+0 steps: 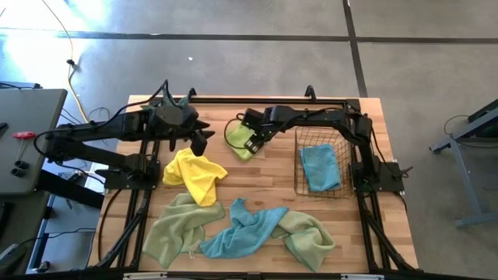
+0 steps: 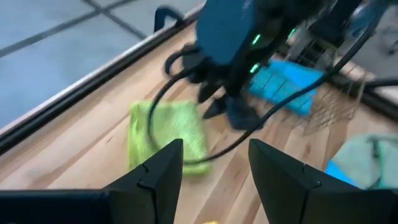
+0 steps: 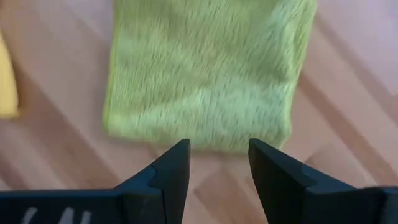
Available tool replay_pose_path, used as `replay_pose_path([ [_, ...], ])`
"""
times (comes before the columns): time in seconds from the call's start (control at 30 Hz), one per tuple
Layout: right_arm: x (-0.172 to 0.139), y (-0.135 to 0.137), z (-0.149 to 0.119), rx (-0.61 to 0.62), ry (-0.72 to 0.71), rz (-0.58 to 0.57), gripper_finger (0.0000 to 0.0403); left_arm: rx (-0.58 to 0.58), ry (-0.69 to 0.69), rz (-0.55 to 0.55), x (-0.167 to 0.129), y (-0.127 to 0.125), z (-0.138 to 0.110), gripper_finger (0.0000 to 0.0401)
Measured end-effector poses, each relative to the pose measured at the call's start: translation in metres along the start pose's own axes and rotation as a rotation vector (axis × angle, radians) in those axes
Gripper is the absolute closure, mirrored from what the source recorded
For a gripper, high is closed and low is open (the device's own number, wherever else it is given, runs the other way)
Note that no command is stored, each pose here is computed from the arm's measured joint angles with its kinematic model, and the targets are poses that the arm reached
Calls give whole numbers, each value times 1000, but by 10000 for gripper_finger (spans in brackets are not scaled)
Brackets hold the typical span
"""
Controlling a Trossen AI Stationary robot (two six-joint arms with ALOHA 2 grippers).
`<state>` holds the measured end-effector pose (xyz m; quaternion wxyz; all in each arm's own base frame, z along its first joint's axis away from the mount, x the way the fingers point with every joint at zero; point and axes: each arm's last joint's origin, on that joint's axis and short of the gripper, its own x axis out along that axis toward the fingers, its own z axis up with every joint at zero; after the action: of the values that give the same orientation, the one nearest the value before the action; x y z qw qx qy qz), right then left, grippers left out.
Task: Fold microfiber towels
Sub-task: Fold the light green microfiber cloth
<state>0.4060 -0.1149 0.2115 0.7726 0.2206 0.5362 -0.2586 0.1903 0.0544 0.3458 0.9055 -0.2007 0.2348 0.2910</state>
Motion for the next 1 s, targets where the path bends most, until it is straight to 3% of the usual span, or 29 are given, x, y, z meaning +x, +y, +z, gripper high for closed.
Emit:
replay_pose_path([
  [0.13, 2, -9, 11, 75, -90, -41, 245, 33, -76, -56, -1, -8, 6, 229],
  [0.23, 18, -24, 15, 209, -56, -52, 245, 22, -81, -69, -1, -9, 7, 229],
  [0.37, 33, -43, 24, 345, -13, 44, 245, 28, -16, -54, -1, -11, -1, 229],
  [0.53, 31, -58, 34, 278, -78, 42, 245, 75, 102, 9, 19, -13, -26, 229],
  [0.7, 32, -71, 39, 282, -75, 82, 244, 25, 114, 34, 55, -10, -52, 229],
  [0.83, 35, -82, 42, 275, -17, 246, 237, -4, 76, 40, 89, -6, -67, 229],
  [1.0, 45, -95, 37, 289, 60, 231, 207, 12, 86, 89, 129, -1, -84, 229],
])
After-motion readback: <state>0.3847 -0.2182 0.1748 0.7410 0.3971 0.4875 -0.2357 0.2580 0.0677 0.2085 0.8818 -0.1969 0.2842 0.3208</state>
